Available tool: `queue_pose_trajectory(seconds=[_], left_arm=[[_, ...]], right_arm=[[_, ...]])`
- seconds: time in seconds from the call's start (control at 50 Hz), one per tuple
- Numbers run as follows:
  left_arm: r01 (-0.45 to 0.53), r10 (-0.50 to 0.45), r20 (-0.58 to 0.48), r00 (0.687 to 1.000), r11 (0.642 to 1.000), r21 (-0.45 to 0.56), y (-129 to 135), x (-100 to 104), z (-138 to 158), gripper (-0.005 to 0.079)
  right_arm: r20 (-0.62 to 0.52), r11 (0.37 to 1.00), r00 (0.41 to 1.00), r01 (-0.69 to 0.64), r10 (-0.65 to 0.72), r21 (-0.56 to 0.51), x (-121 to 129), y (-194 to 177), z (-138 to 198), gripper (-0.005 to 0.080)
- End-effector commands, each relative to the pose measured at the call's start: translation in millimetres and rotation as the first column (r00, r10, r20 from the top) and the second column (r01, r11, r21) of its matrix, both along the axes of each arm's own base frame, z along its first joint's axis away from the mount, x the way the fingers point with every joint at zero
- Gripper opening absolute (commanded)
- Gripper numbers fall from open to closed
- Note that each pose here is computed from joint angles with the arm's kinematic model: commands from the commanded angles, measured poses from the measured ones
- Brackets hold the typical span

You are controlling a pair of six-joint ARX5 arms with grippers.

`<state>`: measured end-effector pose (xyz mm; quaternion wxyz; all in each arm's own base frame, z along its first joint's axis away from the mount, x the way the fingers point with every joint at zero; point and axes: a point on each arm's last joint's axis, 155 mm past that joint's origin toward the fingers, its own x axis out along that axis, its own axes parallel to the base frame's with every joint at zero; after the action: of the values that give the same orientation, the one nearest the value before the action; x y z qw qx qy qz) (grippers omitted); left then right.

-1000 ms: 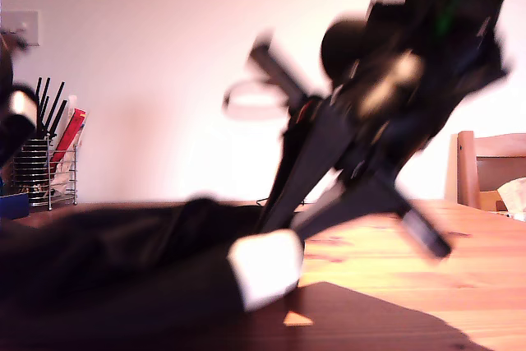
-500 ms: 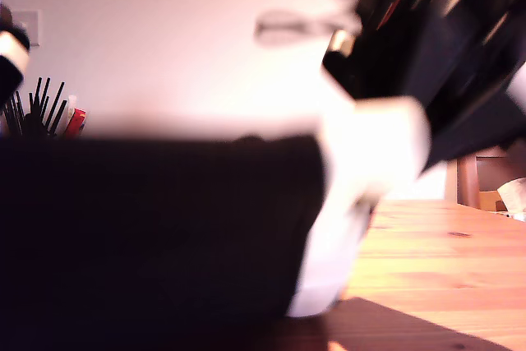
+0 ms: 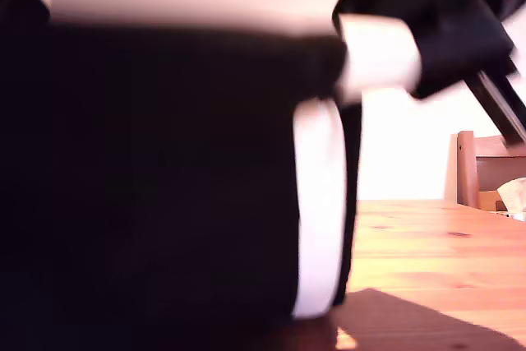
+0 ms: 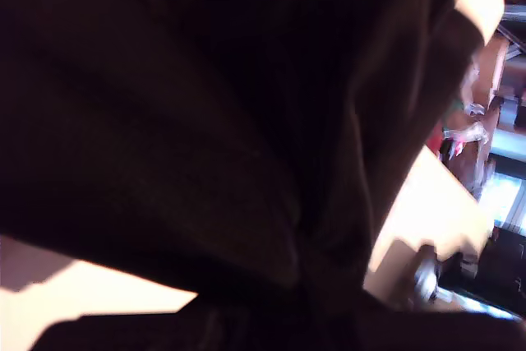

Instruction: Fold the shorts in front of you. After folding it, place it to the left side.

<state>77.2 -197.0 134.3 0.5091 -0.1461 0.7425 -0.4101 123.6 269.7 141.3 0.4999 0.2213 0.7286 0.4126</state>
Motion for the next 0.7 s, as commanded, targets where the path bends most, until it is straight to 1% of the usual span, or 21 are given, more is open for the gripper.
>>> queue_pose_trajectory(seconds=[0.0, 0.2, 0.42, 0.48, 0.58, 0.68], left_arm=[[0.018, -0.018, 0.002, 1.000, 1.000, -0.009, 2, -6, 0, -0.0021], [0.029, -0.029, -0.023, 0.999, 1.000, -0.004, -1, -14, 2, -0.0021], [0.100, -0.100, -0.046, 0.994, 0.995, 0.006, -7, -33, 3, -0.0021], [0.112, -0.111, -0.046, 0.993, 0.994, 0.006, -7, -35, 3, -0.0021], [0.113, -0.113, -0.046, 0.993, 0.994, 0.003, -8, -36, 4, -0.0021], [0.110, -0.111, -0.046, 0.993, 0.994, -0.019, -9, -35, 6, -0.0021]], right_arm=[[-0.010, 1.000, 1.000, -0.021, 0.021, 0.003, -7, -1, 0, -0.0011], [-0.056, 0.996, 0.995, -0.082, 0.081, -0.029, -29, -12, 0, -0.0011], [-0.080, 0.991, 0.989, -0.131, 0.127, -0.041, -46, -24, 5, -0.0011], [-0.086, 0.990, 0.987, -0.136, 0.132, -0.043, -49, -26, 6, -0.0011], [-0.075, 0.989, 0.987, -0.144, 0.143, -0.012, -49, -23, 9, -0.0011], [-0.067, 0.990, 0.989, -0.130, 0.134, 0.055, -44, -15, 18, -0.0011]])
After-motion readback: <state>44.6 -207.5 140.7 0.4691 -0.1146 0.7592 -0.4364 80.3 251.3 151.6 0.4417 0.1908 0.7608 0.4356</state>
